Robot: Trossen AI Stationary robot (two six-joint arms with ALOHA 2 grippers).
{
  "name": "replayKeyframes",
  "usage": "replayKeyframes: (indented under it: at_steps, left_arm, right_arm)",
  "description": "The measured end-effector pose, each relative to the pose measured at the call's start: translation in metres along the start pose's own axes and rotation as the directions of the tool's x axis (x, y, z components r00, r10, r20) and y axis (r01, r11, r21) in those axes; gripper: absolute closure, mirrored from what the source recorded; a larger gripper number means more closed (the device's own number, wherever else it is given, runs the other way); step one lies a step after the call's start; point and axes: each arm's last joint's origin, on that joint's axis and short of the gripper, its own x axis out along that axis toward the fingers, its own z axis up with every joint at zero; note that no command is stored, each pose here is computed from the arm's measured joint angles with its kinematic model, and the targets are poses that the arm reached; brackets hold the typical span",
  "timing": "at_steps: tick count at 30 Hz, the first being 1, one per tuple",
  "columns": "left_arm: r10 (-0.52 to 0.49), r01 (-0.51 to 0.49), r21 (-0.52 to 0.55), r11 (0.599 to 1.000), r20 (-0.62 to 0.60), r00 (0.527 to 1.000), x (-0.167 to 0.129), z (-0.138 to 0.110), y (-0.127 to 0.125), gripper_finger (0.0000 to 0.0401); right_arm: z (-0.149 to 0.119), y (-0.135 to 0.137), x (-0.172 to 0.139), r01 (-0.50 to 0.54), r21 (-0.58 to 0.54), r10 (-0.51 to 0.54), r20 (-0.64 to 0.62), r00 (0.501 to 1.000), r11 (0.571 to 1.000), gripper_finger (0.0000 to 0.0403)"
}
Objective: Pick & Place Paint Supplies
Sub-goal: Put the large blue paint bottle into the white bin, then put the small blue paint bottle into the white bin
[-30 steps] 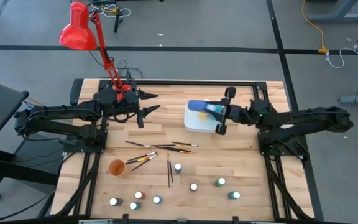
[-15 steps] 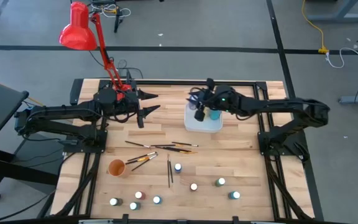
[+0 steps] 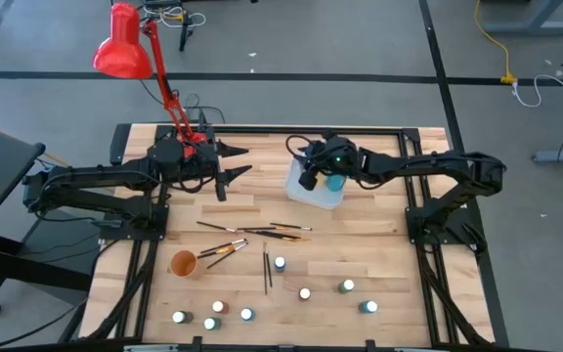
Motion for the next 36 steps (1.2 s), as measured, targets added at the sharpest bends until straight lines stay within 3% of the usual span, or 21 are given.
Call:
replayKeyframes:
  at_steps: [13, 24, 29, 36]
  left_arm:
    - [0.0, 0.0, -0.002, 1.0, -0.002, 1.0, 0.0, 0.0, 0.0, 0.0193]
    - [-0.006, 0.006, -0.001, 1.0, -0.02, 1.0, 0.0, -0.002, 0.0, 0.0193]
    - [-0.008, 0.008, 0.0, 1.0, -0.032, 0.999, 0.0, -0.003, 0.0, 0.0193]
    - [-0.01, 0.01, 0.001, 1.0, -0.046, 0.999, 0.0, -0.004, -0.001, 0.0193]
  right_arm:
    - [-0.011, -0.014, 0.015, 0.056, 0.091, -0.052, -0.043, 0.998, 0.994, 0.027]
    - [-0.011, -0.021, 0.015, 0.103, 0.056, -0.101, -0.039, 0.994, 0.993, 0.0233]
    - [-0.004, -0.024, 0.005, 0.146, -0.001, -0.146, -0.031, 0.989, 0.989, 0.0221]
    - [0.01, -0.03, -0.021, 0.13, 0.001, -0.13, -0.017, 0.991, 0.991, 0.0225]
